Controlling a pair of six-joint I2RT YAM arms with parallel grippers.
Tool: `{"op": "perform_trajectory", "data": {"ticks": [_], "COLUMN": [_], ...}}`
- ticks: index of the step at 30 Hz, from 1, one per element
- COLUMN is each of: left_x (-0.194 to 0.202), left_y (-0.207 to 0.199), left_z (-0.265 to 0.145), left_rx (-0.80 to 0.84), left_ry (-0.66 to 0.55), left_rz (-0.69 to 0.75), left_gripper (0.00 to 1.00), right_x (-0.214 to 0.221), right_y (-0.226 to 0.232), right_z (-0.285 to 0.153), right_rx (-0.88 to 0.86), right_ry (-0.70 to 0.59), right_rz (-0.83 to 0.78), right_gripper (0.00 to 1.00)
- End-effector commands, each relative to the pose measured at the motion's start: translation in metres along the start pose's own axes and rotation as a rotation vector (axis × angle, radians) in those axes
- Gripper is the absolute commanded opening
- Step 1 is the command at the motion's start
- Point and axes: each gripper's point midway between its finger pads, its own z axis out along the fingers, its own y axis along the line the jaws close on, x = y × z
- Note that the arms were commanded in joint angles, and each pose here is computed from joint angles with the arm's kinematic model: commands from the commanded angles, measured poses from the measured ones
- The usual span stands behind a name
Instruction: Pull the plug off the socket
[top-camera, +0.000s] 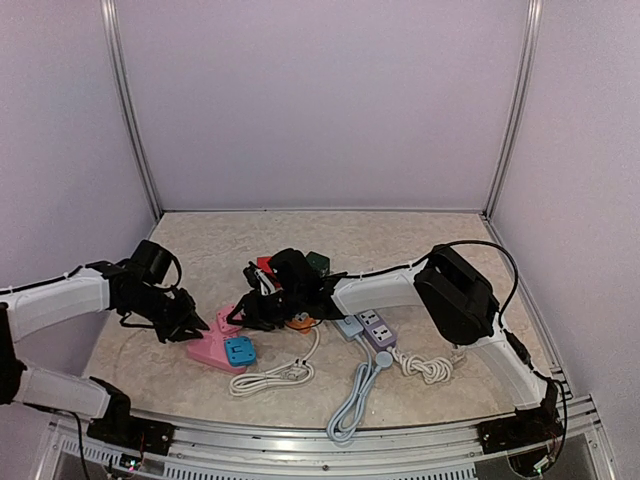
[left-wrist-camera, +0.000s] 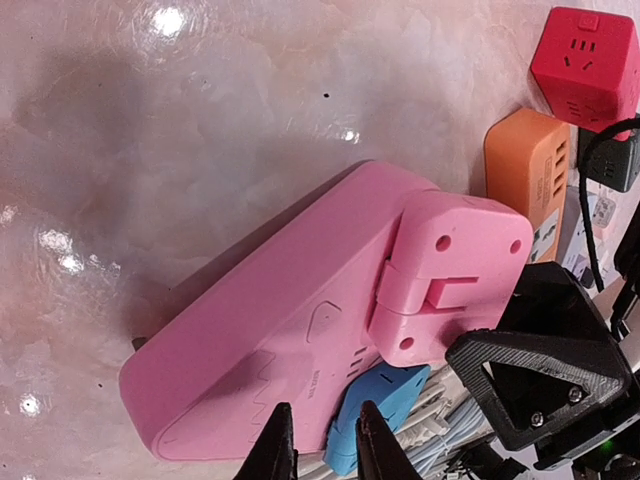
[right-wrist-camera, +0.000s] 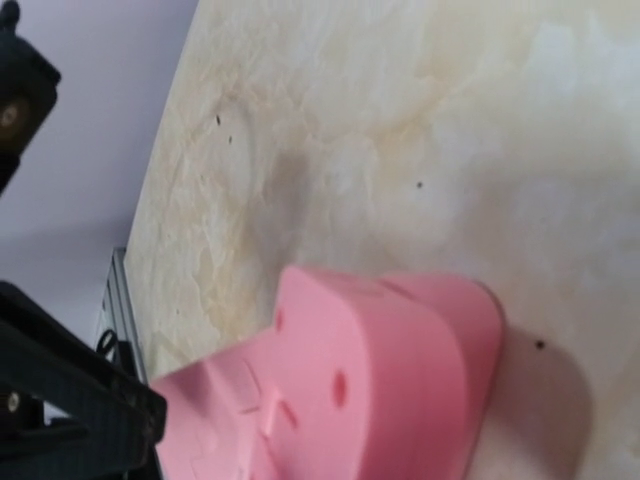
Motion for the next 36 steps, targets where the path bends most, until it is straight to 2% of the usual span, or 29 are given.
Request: {"op": "perform_trajectory", "data": {"ticks": [1,6,18,25,36], "left_x": [-0.003,-0.004,0.0,0.001,0.001], "left_y": [0.003,0.004,-0.003,0.0,0.019], "left_z": [0.003,0.005,0.01,0.02,0.031], "left_rx": [0.021,0.055,0.112,0.107,0.009], "left_ry": [0.005,0.034,0.072,0.092,0.095], "left_rz": [0.048,0.056,0.064,0.058,0.015], "left_gripper": [0.2,0.16,0.14,0.12,0.09], "right_x": [-0.015,-0.019,-0.016,-0.01,-0.01], "right_y": [0.001,-0.004,-0.012,-0.011,0.0], "right_z": [-0.002,0.004,0.013,0.013,0.009], "right_rx": [0.004,0.012,0.016,-0.002,-0.086], "right_ry": [-0.063,-0.079,-0.055,-0.039,-0.026], "right_rz": [0.019,0.046,0.092,0.102,0.125], "right_gripper": [0.38,0.38,0.34,0.27,0.15]}}
